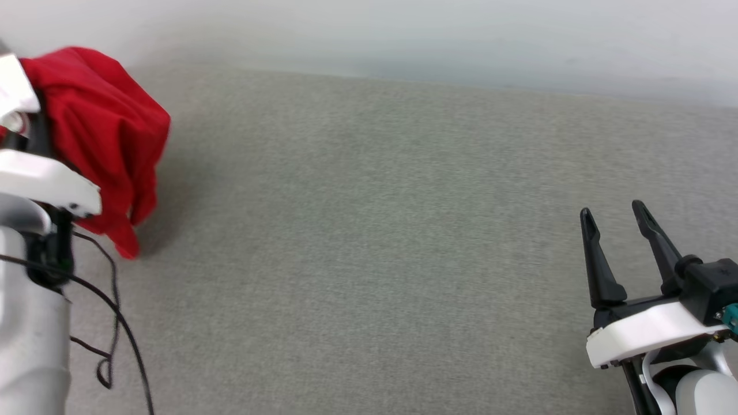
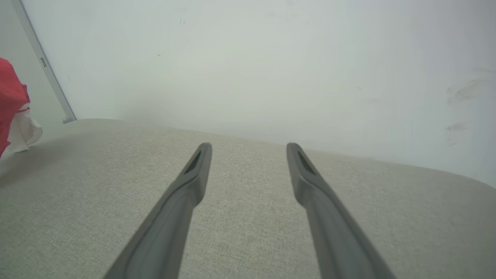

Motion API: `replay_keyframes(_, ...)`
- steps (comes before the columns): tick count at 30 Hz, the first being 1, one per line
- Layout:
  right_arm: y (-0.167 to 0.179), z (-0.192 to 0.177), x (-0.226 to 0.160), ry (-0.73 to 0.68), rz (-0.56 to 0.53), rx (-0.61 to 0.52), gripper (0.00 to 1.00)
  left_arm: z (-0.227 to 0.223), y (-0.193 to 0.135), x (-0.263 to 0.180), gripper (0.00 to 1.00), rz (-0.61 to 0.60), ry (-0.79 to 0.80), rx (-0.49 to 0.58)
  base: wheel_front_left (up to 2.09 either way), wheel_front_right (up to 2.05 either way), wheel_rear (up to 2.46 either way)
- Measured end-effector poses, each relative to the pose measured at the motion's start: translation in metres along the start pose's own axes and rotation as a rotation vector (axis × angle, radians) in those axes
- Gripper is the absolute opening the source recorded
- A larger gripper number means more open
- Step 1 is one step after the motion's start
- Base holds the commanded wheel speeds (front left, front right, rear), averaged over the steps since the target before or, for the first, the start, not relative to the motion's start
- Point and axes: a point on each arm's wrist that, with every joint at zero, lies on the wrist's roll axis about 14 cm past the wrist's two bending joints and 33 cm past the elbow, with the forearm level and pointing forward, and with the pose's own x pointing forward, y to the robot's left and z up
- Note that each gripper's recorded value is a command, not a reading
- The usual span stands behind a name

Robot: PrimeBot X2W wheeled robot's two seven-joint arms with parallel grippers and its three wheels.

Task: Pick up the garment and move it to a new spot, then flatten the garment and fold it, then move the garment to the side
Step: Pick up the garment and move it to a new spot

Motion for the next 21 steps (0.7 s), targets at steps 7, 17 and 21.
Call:
replay_keyframes(7,-0.030,0.006,-0.029,-0.001,-0.099,0.006,1.00,-0.028,-0.079,-0.021,0.00,-0.168,0.050,-0.065,0.00,0.00,0.00)
replay_keyframes(17,-0.069,0.009,-0.067,0.004,-0.237,0.004,1.00,-0.078,-0.243,-0.087,0.00,-0.601,0.298,-0.146,0.00,0.00,0.00)
replay_keyframes(21,-0.076,0.001,-0.071,0.026,-0.260,0.010,1.00,-0.106,-0.301,-0.123,0.00,-0.790,0.434,-0.151,0.00,0.00,0.00)
